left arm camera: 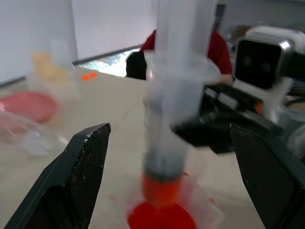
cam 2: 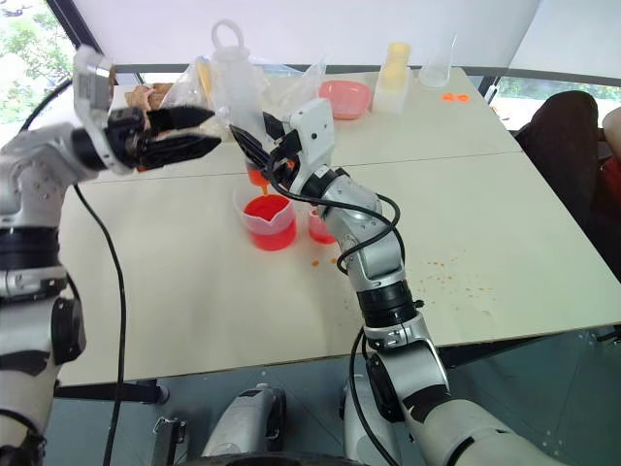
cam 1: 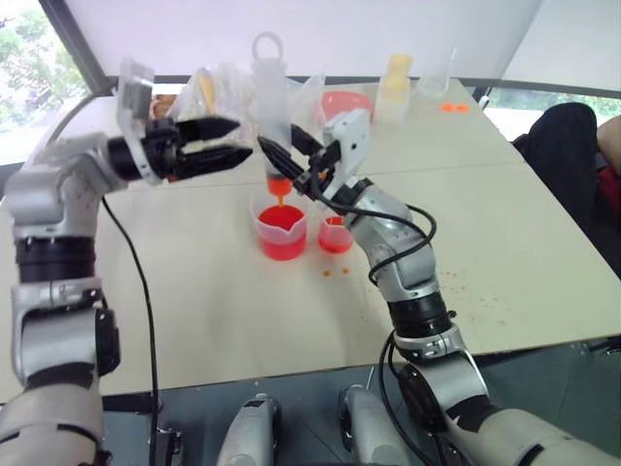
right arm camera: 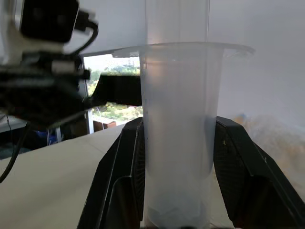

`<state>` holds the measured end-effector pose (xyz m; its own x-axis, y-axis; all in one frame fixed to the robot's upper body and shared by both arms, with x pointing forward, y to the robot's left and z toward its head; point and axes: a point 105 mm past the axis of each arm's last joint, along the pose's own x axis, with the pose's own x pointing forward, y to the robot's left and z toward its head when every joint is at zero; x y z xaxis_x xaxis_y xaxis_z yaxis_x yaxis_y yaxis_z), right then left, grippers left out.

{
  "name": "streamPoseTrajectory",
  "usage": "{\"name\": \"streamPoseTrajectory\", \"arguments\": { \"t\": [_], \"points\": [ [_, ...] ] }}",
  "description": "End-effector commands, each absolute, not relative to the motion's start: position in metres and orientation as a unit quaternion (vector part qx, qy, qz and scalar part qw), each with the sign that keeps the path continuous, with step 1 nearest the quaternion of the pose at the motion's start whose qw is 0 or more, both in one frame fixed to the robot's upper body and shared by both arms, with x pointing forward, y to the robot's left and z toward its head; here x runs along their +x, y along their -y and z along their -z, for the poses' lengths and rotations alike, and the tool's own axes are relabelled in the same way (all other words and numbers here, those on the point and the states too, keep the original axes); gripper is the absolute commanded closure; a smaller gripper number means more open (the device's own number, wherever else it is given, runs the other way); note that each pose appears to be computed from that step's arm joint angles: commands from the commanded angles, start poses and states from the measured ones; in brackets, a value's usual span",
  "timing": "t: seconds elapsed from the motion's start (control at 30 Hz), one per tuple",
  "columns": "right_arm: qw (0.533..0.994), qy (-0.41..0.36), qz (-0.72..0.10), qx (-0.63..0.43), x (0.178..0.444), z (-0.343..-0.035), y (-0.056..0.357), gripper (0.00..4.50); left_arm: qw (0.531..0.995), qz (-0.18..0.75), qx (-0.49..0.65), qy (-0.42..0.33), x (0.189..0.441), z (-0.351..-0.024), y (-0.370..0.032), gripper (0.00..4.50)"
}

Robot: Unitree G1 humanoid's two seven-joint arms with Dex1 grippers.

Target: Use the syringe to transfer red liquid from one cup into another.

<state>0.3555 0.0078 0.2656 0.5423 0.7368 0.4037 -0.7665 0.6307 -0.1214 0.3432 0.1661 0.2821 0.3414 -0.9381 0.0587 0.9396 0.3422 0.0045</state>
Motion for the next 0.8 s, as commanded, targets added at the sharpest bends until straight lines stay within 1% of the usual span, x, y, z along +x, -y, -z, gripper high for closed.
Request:
{"name": "streamPoseTrajectory", "arguments": {
  "t": [0.03,0.1,0.23,0.37,0.47,0.63,0.8],
  "points": [
    [0.865,0.246,-0.435,0.050,0.343,-0.289,-0.008,3.03,0.828,0.558,-0.013,0.049,0.330,-0.294,-0.174,0.36],
    [0.867,0.244,-0.431,0.061,0.343,-0.293,-0.005,3.03,0.847,0.528,-0.014,0.059,0.333,-0.293,-0.182,0.36],
    [0.870,0.238,-0.423,0.084,0.345,-0.300,0.005,3.03,0.854,0.516,-0.007,0.071,0.333,-0.293,-0.181,0.36],
    [0.881,0.245,-0.397,0.085,0.344,-0.316,0.036,3.03,0.854,0.515,0.000,0.080,0.336,-0.294,-0.175,0.36],
    [0.891,0.243,-0.375,0.078,0.340,-0.322,0.058,3.03,0.851,0.519,0.004,0.086,0.339,-0.294,-0.168,0.36],
    [0.911,0.221,-0.341,0.074,0.333,-0.311,0.083,3.03,0.841,0.533,0.023,0.089,0.351,-0.288,-0.148,0.36],
    [0.922,0.201,-0.322,0.074,0.337,-0.295,0.088,3.03,0.834,0.538,0.022,0.119,0.363,-0.299,-0.134,0.36]
  ]
}}
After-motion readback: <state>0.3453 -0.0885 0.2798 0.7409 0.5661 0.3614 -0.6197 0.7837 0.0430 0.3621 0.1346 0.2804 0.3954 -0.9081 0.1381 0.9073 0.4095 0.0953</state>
